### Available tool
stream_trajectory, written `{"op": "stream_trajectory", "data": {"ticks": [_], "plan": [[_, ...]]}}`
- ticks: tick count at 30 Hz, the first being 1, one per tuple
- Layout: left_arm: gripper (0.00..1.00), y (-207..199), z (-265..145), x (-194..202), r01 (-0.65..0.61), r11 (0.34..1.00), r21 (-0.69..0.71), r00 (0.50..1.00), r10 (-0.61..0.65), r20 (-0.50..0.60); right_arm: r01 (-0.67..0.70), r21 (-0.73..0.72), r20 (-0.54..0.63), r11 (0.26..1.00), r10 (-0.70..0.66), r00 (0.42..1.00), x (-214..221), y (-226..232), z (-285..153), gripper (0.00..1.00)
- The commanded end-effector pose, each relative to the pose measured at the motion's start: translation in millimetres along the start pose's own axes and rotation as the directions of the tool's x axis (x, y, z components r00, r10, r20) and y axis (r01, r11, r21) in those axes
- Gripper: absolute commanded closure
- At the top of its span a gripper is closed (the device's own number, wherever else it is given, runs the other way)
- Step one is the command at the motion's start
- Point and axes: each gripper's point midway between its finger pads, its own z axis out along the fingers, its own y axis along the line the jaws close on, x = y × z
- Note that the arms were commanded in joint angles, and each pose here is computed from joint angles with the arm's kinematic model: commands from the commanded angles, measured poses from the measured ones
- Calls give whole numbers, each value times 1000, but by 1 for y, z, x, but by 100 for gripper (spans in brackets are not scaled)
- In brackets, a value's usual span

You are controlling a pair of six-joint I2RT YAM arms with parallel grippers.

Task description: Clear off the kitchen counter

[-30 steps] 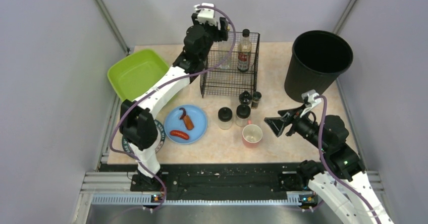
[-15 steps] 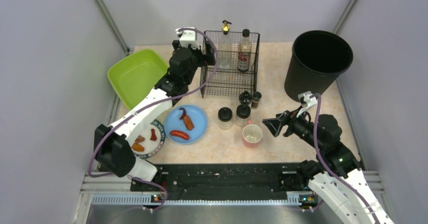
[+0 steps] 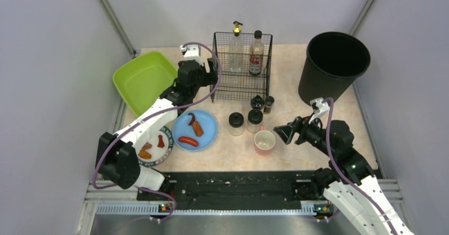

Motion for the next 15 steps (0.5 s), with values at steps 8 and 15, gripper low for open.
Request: {"op": "stream_trajectory", "data": {"ticks": [8, 15], "plan": [[18, 12, 20, 63, 66, 997, 34, 983, -59, -176, -16, -42, 26, 999, 17, 1000, -6, 10, 2, 24], [22, 13, 38, 81, 42, 998, 40, 973, -32, -227, -24, -40, 25, 999, 25, 999, -6, 9, 2, 24]]}}
